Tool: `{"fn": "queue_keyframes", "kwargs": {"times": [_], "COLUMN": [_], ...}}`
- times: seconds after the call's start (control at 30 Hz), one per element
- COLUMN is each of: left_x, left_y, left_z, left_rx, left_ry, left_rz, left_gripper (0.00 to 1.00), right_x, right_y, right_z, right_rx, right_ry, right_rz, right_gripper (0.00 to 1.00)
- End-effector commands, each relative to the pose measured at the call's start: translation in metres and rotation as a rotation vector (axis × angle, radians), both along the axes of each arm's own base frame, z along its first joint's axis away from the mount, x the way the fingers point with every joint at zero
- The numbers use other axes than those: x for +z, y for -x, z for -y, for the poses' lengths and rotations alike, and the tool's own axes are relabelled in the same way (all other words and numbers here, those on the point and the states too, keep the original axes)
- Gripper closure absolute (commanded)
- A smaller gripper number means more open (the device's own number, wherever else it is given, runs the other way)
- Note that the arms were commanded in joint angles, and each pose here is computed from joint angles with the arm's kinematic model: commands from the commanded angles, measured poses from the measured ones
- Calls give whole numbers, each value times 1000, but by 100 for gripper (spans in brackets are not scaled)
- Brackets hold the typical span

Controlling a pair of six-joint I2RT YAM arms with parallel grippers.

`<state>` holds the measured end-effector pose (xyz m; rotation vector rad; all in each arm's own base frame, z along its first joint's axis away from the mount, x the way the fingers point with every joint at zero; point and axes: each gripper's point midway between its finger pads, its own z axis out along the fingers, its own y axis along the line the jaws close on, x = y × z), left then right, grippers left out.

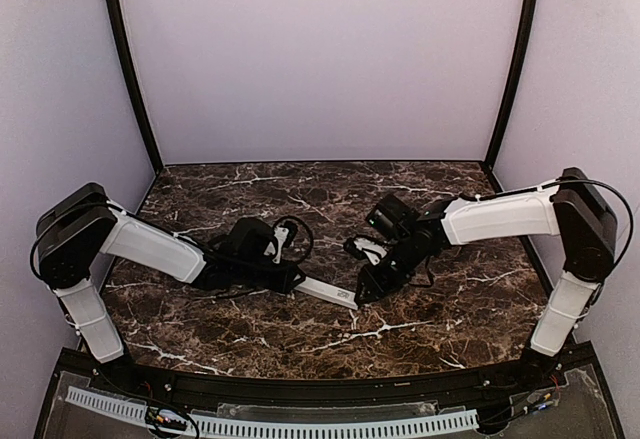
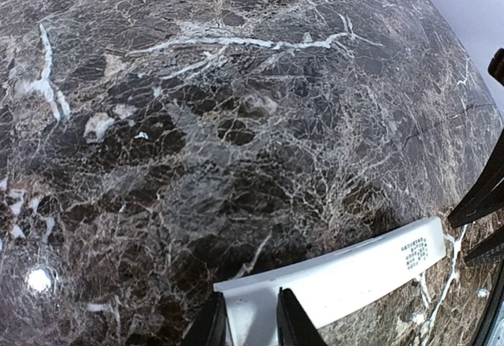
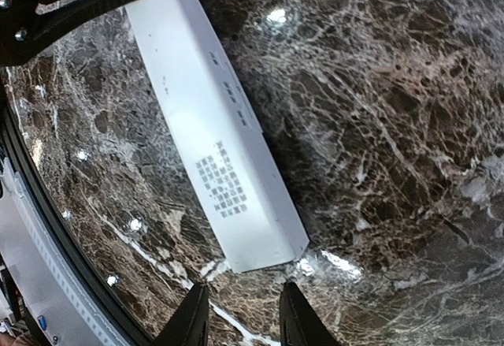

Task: Load the batteries into the remote control
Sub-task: Press the battery cover onto the remote control.

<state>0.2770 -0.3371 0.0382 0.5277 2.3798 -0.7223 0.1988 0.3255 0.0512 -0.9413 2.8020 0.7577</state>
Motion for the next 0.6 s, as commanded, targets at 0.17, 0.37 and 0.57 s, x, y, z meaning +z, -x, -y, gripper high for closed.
{"fn": "queue_keyframes", "kwargs": {"times": [0.17, 0.37, 0.57], "left_x": [-37, -38, -40], "left_y": [21, 22, 23], "left_z": [-19, -20, -21], "left_rx": [-8, -7, -1], "left_ry": [-133, -145, -154], "left_rz": [-90, -89, -88], "left_gripper": [77, 77, 77], "right_x": [-13, -18, -10], "right_y": [-6, -5, -3], "right_z": [-12, -8, -2], "right_rx": [-54, -73, -84], "right_ry": [-63, -52, -48], "right_rz": [-46, -58, -42], "right_gripper": [72, 75, 72]}}
